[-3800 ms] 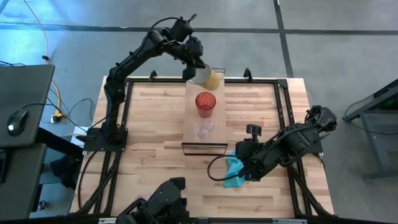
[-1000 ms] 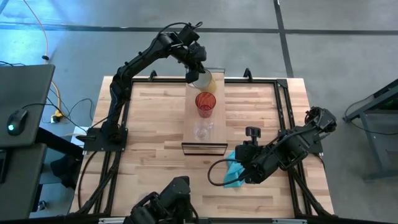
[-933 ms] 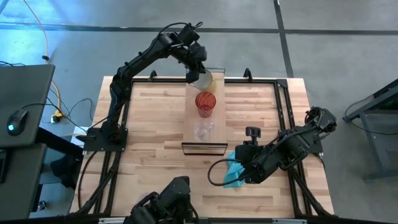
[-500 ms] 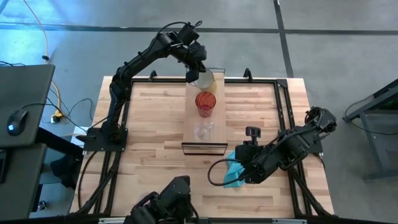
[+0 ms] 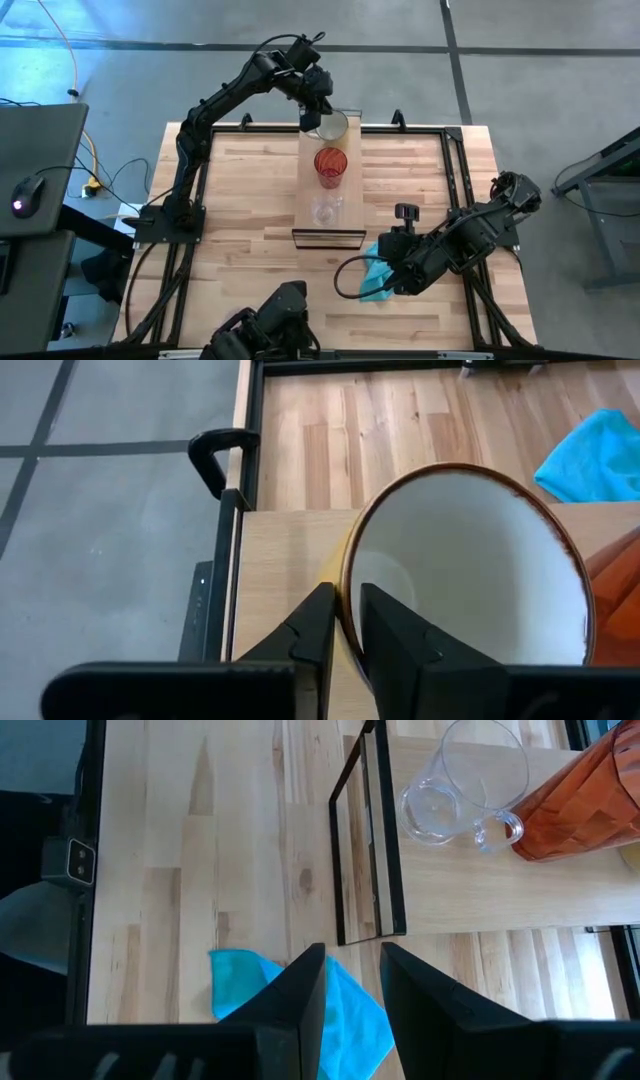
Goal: Stack small to large cups/mugs on shelf
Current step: Put the yellow mug on the shelf
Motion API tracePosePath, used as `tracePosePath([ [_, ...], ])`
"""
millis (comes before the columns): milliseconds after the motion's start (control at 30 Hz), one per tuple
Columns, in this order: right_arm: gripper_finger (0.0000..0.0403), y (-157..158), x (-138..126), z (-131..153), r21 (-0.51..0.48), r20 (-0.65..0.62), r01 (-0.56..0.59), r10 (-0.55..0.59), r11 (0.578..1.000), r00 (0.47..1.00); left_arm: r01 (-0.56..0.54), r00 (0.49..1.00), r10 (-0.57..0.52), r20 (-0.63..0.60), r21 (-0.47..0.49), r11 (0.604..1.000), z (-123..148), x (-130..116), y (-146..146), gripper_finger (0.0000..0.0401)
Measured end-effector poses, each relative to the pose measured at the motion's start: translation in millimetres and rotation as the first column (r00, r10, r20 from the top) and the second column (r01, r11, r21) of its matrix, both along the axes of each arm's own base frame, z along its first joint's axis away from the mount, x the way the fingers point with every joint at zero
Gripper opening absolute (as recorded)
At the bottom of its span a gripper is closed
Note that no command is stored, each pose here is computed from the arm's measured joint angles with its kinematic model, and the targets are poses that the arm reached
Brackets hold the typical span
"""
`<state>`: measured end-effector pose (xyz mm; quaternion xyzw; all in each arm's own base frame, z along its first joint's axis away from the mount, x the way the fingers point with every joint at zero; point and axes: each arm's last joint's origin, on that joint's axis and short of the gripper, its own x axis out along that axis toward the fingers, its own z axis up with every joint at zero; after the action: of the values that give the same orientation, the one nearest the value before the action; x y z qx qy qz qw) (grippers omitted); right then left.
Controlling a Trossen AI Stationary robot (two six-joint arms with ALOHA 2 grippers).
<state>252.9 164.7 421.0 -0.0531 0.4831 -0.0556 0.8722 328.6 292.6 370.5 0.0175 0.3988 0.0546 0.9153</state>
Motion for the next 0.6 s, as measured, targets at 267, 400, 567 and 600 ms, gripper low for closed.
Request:
tracePosePath([
  [267,0.0092,0.1,-0.1,0.0,0.0,0.0,0.0,0.0,1.0,1.0,-0.005,1.0,0.005,0.011,0.009,1.0,0.8,0.9,1.0,0.0056],
  [400,0.0092,3.0,-2.0,0.0,0.001,0.0,-0.012,0.012,1.0,1.0,-0.007,1.0,0.007,0.012,0.009,1.0,0.9,1.0,1.0,0.0062],
  [567,0.0092,7.7,-5.3,0.2,-0.011,0.012,-0.018,0.018,1.0,1.0,-0.007,1.0,0.007,0.012,0.008,1.0,0.7,1.1,1.1,0.0059],
  [600,0.0092,8.6,-5.9,0.2,-0.011,0.012,-0.022,0.022,1.0,1.0,-0.008,1.0,0.008,0.009,0.008,1.0,0.0,1.4,1.5,0.0058],
])
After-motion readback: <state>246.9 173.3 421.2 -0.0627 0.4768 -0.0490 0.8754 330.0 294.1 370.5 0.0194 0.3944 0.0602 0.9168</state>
